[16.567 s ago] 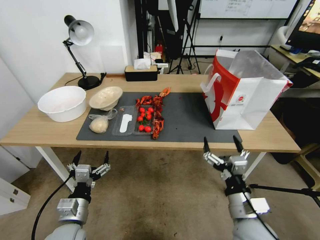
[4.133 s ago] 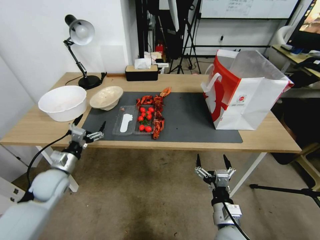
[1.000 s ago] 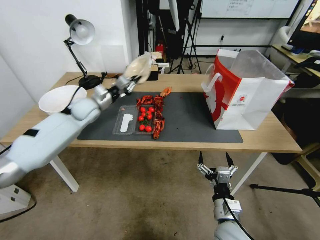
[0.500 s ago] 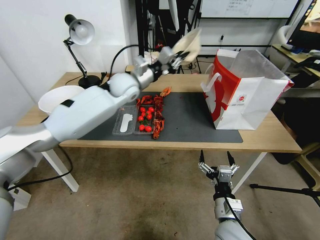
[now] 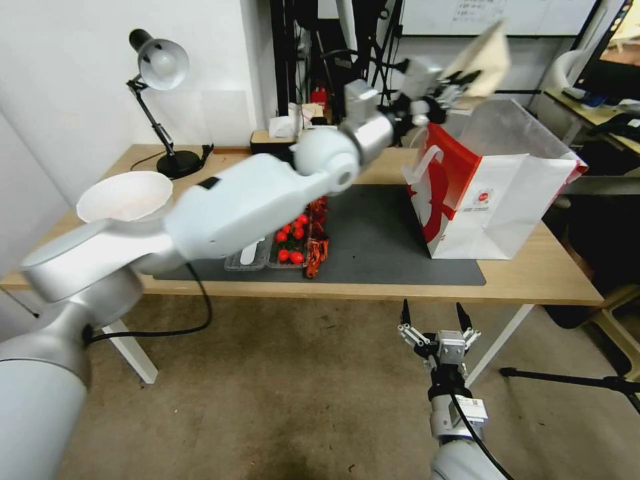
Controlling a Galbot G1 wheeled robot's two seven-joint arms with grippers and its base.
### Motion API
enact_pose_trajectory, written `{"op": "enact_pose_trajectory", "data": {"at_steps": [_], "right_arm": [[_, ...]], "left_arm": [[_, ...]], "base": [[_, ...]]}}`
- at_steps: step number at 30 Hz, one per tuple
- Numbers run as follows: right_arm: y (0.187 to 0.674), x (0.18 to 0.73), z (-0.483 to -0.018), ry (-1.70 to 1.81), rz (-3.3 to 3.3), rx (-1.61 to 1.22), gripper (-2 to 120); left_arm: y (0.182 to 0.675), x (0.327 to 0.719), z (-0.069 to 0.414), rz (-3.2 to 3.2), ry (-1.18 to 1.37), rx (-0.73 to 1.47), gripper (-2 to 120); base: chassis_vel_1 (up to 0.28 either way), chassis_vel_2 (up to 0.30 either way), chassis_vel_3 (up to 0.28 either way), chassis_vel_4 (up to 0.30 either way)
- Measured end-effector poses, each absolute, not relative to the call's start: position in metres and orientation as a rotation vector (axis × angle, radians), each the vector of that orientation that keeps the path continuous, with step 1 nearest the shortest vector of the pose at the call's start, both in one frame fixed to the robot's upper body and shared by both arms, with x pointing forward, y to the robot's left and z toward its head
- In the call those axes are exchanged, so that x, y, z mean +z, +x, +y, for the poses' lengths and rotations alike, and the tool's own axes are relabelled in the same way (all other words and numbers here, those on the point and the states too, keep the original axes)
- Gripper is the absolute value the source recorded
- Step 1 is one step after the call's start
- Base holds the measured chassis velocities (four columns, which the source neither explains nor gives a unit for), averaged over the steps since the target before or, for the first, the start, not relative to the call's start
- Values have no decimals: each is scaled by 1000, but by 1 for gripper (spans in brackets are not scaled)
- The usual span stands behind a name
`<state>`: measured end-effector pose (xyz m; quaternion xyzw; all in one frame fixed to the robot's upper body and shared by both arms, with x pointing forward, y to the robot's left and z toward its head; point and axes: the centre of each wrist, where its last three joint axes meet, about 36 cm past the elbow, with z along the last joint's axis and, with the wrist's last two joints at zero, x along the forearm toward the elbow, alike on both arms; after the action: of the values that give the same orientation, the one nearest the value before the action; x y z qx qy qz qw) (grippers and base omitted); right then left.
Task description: Pick up the trash from the table and place it into the takeout bag.
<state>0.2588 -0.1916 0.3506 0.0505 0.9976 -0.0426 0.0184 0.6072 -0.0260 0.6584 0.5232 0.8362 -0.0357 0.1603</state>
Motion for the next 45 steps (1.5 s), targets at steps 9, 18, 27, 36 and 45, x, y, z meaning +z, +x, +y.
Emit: {"op": "enact_pose_trajectory", "data": {"at_steps": [9, 18, 27, 36, 45], "right_arm": [[260, 352, -193, 166, 3092, -130, 100], [261, 352, -193, 175, 3089, -123, 100], [261, 351, -193, 184, 3089, -118, 100], [258, 352, -196, 197, 3089, -120, 100], [260, 353, -196, 198, 3085, -116, 100]], "left_arm": [[614, 646, -67, 2414, 1556, -160, 0], [615, 635, -89, 2454, 1574, -234, 0], [622, 622, -107, 2492, 1567, -214, 4], [623, 618, -105, 2504, 1557, -207, 37], [624, 631, -92, 2513, 1493, -273, 68]], "base": [[0, 0, 0, 0], [0, 0, 0, 0], [0, 0, 0, 0], [0, 0, 0, 0], [0, 0, 0, 0]]}}
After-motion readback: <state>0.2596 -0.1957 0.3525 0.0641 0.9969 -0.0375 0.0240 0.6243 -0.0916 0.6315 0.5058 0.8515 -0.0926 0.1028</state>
